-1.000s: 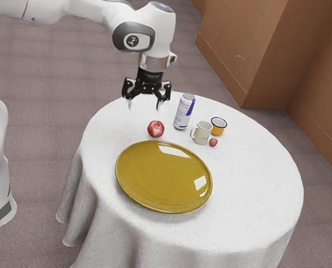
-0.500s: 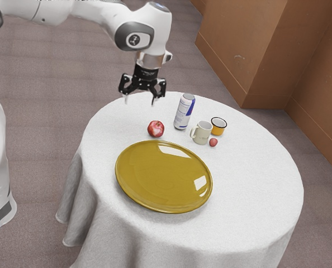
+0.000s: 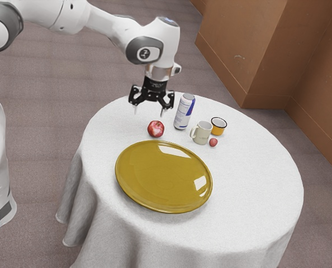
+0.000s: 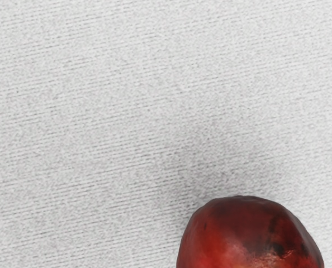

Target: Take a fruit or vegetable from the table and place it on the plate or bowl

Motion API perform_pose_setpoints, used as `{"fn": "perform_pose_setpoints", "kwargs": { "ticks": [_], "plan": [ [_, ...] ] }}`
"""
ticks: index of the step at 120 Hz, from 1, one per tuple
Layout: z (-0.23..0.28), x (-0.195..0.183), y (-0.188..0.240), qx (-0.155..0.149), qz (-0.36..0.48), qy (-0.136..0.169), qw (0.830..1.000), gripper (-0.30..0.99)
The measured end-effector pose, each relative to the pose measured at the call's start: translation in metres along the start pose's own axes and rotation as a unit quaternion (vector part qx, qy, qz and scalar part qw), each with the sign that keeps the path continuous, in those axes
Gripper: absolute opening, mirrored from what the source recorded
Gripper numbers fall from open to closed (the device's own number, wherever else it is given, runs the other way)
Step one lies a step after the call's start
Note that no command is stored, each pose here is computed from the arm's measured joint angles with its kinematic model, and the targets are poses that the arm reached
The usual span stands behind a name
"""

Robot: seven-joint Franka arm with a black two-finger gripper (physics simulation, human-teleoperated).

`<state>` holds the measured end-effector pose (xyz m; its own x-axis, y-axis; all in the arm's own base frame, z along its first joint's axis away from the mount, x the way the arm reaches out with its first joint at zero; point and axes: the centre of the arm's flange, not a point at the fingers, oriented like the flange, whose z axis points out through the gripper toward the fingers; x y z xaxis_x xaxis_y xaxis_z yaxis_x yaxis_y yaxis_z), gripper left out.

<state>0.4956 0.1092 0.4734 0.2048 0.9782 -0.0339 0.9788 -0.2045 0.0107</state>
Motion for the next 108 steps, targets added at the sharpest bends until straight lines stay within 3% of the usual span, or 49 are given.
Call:
{"fn": "perform_pose_setpoints", "kwargs": {
  "ticks": [108],
  "plan": [
    [0.05, -0.001, 0.029, -0.005, 0.019, -0.015, 1.0, 0.69]
  ]
}}
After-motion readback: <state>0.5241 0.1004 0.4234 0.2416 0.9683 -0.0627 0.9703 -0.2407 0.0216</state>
